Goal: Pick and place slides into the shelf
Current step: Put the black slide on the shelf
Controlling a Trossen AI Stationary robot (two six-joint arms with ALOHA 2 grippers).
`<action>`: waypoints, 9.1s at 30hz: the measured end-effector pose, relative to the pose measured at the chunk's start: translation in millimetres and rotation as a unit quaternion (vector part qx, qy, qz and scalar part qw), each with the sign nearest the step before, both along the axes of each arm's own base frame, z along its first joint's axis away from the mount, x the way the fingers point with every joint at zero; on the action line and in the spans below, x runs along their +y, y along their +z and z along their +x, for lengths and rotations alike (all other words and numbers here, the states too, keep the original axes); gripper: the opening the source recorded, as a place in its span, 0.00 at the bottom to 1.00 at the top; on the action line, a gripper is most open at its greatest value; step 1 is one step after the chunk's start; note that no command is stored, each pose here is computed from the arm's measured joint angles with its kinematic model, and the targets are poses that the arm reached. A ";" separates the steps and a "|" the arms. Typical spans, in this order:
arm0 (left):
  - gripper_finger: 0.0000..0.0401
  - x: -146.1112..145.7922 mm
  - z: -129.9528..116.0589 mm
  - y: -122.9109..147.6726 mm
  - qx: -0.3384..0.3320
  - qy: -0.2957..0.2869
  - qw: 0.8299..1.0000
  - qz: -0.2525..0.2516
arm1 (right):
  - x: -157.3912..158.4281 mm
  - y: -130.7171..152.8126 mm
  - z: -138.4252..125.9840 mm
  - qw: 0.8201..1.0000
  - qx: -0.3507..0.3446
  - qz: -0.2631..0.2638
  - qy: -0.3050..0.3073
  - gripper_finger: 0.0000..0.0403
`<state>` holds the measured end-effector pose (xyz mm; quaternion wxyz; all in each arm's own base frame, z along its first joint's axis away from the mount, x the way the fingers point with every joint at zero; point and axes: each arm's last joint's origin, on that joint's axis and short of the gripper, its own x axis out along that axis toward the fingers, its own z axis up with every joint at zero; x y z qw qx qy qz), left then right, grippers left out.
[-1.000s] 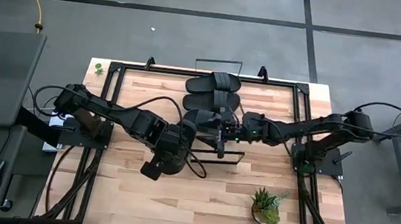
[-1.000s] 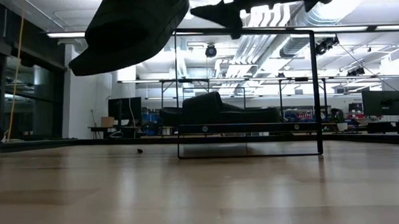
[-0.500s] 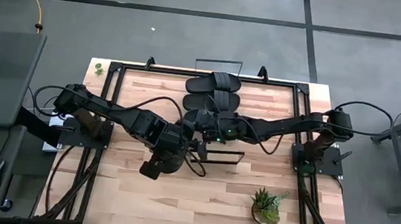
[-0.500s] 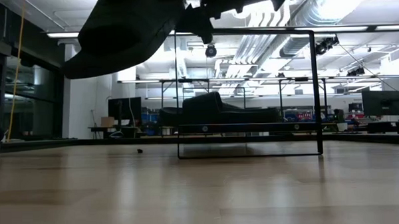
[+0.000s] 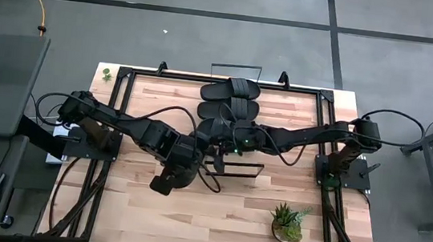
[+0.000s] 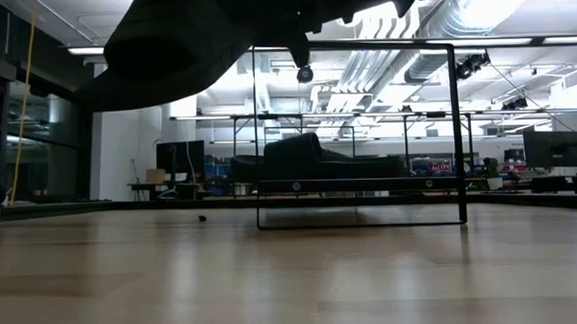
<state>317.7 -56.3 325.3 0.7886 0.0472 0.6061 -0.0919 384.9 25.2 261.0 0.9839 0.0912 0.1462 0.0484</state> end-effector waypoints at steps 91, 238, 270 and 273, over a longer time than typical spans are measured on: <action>0.58 37.2 -107.8 -56.4 -0.439 0.218 0.855 0.169 | 4.5 -51.0 -172.4 0.895 -0.336 0.109 -0.272 0.09; 0.05 -22.0 -50.4 -97.7 -0.312 -0.052 0.754 0.575 | -1.4 -38.0 -111.5 0.909 -0.297 -0.046 -0.289 0.48; 0.07 -25.5 -49.9 -108.1 -0.368 -0.075 0.803 0.464 | 2.0 9.3 -197.1 0.950 -0.111 -0.071 -0.284 0.54; 0.05 -22.7 -47.3 -109.9 -0.386 -0.089 0.817 0.420 | 5.3 5.6 -200.0 0.963 -0.092 -0.051 -0.246 0.54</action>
